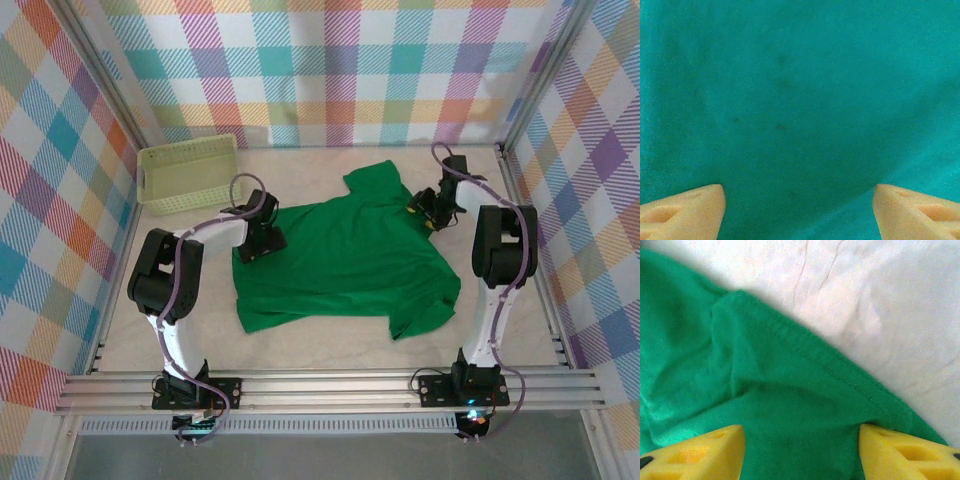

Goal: Fold the inside-out t-shirt

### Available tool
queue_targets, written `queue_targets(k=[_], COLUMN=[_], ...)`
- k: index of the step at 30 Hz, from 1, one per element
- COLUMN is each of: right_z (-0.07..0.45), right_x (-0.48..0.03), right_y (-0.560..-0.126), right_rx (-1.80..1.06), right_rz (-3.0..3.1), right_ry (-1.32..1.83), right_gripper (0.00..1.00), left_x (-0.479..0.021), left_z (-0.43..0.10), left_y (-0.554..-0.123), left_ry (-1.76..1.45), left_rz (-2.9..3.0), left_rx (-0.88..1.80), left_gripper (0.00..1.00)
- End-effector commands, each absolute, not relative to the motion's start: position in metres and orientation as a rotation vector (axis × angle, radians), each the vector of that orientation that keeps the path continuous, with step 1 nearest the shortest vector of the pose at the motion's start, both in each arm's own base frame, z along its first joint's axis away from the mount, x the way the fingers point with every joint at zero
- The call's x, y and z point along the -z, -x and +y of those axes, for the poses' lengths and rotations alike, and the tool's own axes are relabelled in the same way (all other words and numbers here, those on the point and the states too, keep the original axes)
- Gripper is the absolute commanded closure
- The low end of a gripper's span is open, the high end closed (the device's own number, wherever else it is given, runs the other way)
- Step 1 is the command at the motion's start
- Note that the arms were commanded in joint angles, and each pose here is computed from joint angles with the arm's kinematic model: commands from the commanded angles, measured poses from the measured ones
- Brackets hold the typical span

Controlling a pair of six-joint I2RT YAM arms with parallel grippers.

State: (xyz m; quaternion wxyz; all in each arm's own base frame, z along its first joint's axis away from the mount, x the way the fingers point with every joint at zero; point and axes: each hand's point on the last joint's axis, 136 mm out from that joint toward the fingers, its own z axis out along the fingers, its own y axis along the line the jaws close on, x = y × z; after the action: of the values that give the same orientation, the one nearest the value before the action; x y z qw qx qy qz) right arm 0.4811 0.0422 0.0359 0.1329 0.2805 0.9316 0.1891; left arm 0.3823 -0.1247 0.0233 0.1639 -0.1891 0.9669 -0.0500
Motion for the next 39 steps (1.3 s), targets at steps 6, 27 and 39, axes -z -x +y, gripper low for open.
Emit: queue_targets(k=[6,27,39], right_z=[-0.035,0.025,-0.044], right_x=[-0.019,-0.049,-0.027], right_y=[-0.494,-0.427,-0.416], right_rx=[-0.36,-0.438,-0.01], right_rz=[2.662,2.755,2.753], right_ry=[-1.045,-0.732,-0.917], right_gripper=[0.38,0.38,0.32], left_x=[-0.002,-0.051,-0.018], left_z=[-0.123,-0.151,-0.142], left_y=[-0.358,-0.352,-0.317], left_ry=[0.521,0.325,0.347], left_rz=[2.802,2.741,2.816], left_rx=[0.199,0.222,0.217], left_gripper=[0.16,0.07,0.06])
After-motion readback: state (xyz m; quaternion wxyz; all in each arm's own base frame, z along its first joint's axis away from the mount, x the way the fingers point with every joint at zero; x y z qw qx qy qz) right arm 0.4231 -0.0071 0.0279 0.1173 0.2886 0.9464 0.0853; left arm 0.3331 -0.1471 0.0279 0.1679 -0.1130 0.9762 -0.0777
